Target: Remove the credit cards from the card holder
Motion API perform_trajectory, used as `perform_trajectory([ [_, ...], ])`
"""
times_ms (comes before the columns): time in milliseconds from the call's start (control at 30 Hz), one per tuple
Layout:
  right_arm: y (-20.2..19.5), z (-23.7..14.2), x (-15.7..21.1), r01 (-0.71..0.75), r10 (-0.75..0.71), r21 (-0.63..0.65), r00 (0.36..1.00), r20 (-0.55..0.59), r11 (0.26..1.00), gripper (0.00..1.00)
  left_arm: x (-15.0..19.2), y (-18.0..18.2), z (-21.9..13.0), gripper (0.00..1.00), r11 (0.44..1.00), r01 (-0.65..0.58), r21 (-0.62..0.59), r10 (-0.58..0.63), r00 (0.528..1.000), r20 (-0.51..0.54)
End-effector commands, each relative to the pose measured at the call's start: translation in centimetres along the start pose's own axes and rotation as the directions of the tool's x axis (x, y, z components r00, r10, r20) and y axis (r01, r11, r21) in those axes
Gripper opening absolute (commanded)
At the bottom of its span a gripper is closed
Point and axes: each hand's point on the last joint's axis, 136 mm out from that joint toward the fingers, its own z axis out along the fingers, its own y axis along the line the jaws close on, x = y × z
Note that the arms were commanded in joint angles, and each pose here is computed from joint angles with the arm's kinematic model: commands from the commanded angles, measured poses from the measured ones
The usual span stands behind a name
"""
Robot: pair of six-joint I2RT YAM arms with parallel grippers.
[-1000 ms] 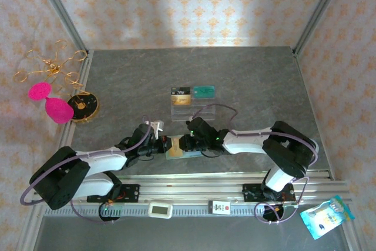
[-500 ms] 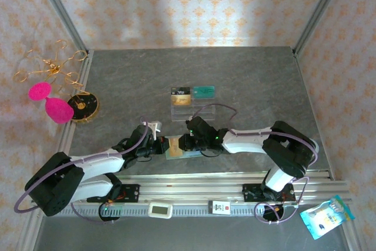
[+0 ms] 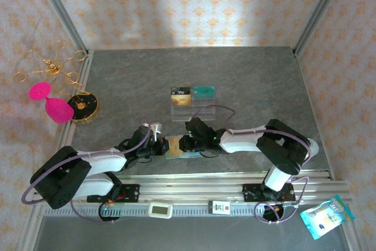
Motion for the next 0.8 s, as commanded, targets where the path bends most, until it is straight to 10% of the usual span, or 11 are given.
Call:
perform_trajectory([
  [0, 0.9, 0.4, -0.3, 0.008, -0.008, -0.039, 1.000, -0.003, 0.999, 0.13, 2.0, 1.2, 0.3, 0.00, 0.999, -0.009, -0.036, 0.006, 0.997, -0.071],
  [133, 0.7, 0.3, -0.3, -0.001, 0.001, -0.027, 1.000, 0.003, 1.000, 0.00, 2.1, 1.2, 0.5, 0.00, 0.999, -0.010, -0.040, 0.007, 0.997, -0.073],
  [767, -2.2, -1.4, 0.9, -0.069, 0.067, 0.034, 0.997, 0.045, 0.997, 0.00, -0.8, -4.6, -0.3, 0.00, 0.993, -0.094, 0.074, 0.093, 0.996, 0.008],
])
